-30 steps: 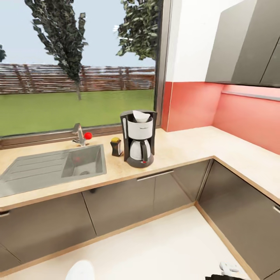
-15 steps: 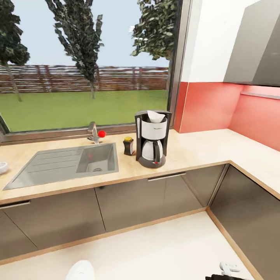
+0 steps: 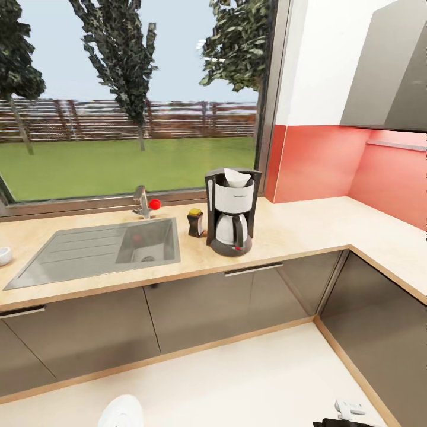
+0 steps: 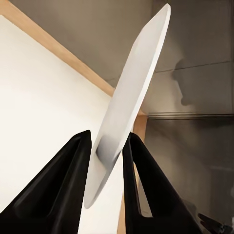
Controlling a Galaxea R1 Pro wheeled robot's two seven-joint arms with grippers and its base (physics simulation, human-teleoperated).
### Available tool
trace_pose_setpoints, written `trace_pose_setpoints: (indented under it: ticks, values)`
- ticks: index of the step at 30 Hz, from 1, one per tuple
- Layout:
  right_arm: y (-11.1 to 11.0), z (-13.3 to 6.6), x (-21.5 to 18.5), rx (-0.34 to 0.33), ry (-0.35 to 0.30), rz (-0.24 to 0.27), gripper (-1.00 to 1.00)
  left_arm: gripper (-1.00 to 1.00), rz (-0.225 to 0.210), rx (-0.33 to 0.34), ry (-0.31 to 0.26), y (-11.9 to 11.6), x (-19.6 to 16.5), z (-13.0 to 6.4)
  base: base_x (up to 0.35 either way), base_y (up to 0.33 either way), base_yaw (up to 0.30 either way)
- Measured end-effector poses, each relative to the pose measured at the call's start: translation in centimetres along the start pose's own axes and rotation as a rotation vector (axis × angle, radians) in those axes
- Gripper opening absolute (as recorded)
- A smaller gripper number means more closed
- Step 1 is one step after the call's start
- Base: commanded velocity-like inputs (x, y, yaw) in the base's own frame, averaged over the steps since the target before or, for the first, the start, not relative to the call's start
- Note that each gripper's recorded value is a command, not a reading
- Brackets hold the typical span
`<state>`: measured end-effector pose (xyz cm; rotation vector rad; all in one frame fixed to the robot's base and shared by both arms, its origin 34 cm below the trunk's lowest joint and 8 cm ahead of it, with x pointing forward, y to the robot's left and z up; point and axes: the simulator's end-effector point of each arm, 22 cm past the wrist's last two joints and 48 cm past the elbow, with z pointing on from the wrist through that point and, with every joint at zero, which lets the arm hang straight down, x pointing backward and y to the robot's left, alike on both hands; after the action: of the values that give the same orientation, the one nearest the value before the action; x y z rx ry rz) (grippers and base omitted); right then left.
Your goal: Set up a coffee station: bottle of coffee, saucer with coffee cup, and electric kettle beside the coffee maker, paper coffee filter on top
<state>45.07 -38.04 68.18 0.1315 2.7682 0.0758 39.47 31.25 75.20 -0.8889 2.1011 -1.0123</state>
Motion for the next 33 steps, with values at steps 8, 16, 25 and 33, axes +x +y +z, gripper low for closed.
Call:
trace_pose_setpoints:
  ticks: [8,16,25,33]
  values:
    - [-0.2,0.0,0.1,0.002,0.002,-0.005,1.0,-1.0,0.035,0.012,0.005,-0.4,-1.2,0.1,-0.004,-0.038,0.0]
    - [0.0,0.0,-0.1,0.0,-0.002,-0.004,1.0,-1.0,0.171,0.1,-0.045,-5.1,-7.5,1.1,0.0,-0.001,0.0]
    - [-0.2,0.0,-0.1,0.004,-0.005,-0.005,1.0,-1.0,0.268,0.374,0.136,-23.0,-11.9,8.5,0.0,0.0,0.0]
    - [-0.3,0.0,0.1,0.005,-0.022,-0.013,1.0,-1.0,0.278,0.541,0.326,-39.5,-14.7,11.7,0.0,0.0,0.0]
